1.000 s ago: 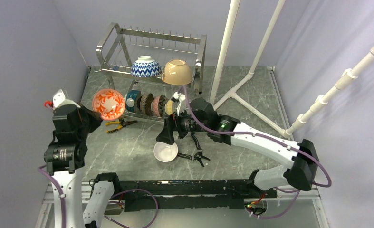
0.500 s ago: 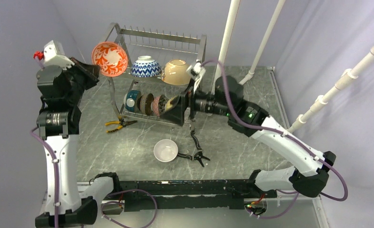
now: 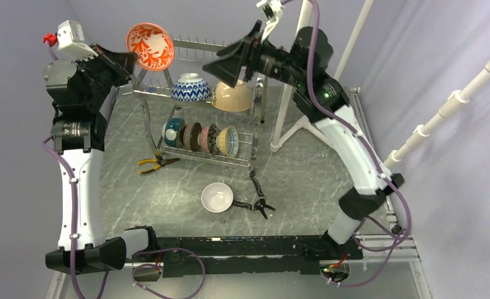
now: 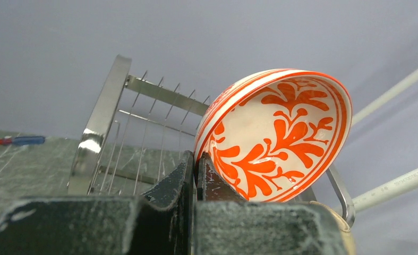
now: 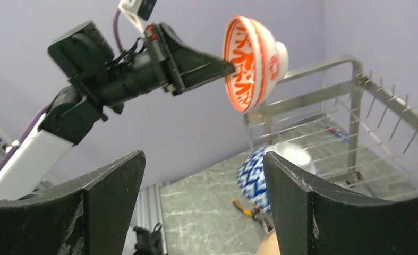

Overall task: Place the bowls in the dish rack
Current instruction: Turn the bowl upside down on the dish rack.

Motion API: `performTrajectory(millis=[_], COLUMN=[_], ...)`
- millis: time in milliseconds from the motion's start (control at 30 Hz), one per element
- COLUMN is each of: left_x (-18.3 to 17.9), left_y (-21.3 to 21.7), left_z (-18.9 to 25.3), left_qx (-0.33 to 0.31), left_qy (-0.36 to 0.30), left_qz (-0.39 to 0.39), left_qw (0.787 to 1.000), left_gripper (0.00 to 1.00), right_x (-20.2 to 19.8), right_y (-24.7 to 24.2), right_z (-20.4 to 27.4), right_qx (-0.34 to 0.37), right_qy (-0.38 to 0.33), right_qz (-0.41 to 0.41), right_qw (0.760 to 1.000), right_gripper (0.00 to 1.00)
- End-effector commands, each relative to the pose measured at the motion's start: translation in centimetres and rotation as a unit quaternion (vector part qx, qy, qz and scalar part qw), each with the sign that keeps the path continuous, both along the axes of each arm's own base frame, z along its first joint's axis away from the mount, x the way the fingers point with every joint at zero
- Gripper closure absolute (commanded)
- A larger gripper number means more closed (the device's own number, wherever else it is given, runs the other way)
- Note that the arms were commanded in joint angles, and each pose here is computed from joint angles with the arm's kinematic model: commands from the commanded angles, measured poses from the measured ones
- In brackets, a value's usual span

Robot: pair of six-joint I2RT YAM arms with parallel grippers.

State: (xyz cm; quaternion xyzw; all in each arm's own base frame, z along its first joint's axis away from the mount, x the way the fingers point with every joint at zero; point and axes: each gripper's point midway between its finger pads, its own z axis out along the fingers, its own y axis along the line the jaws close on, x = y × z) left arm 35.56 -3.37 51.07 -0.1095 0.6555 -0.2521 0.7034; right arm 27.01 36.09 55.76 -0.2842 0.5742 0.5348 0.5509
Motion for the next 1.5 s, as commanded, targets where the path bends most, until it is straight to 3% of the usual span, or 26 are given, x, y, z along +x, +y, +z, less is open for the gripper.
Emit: performTrajectory(millis=[0,167,400,933,1167,1467], left_x=[-0.2,1.2,2.1,6.1,6.6,5.8], left_y=[-1.6,-2.1,-2.5,2.0,2.1,-0.2], left_z=[5.1,3.8,2.8,0.7,0.5,-1.0], left_qx=[0.007,0.024,0.071,0.22,0.322,0.45], left_qy=[-0.092,-0.09,-0.118,-0.149,-0.182,-0.207], left_qz=[-0.05,-0.068,-0.083,0.039,0.048,0.054], left_qw=[0.995,0.993,0.987,0.963,0.928,0.867], left_gripper=[0.97,0.97,0.97,0.97,0.97,0.97], right_x=[4.2,8.2,10.0,10.9,11.0,10.3], right_y=[1.7,3.6,5.8,6.9,6.6,6.0], right_z=[-0.3,-1.9,-2.8,-4.0,-4.4,-5.7], right_qx=[0.004,0.017,0.054,0.066,0.057,0.038], right_qy=[0.016,0.036,0.048,0.027,0.026,0.039], right_qz=[0.008,0.017,0.066,0.084,0.069,0.066], right_qw=[1.0,0.999,0.995,0.994,0.996,0.996], right_gripper=[0.16,0.17,0.18,0.18,0.18,0.21])
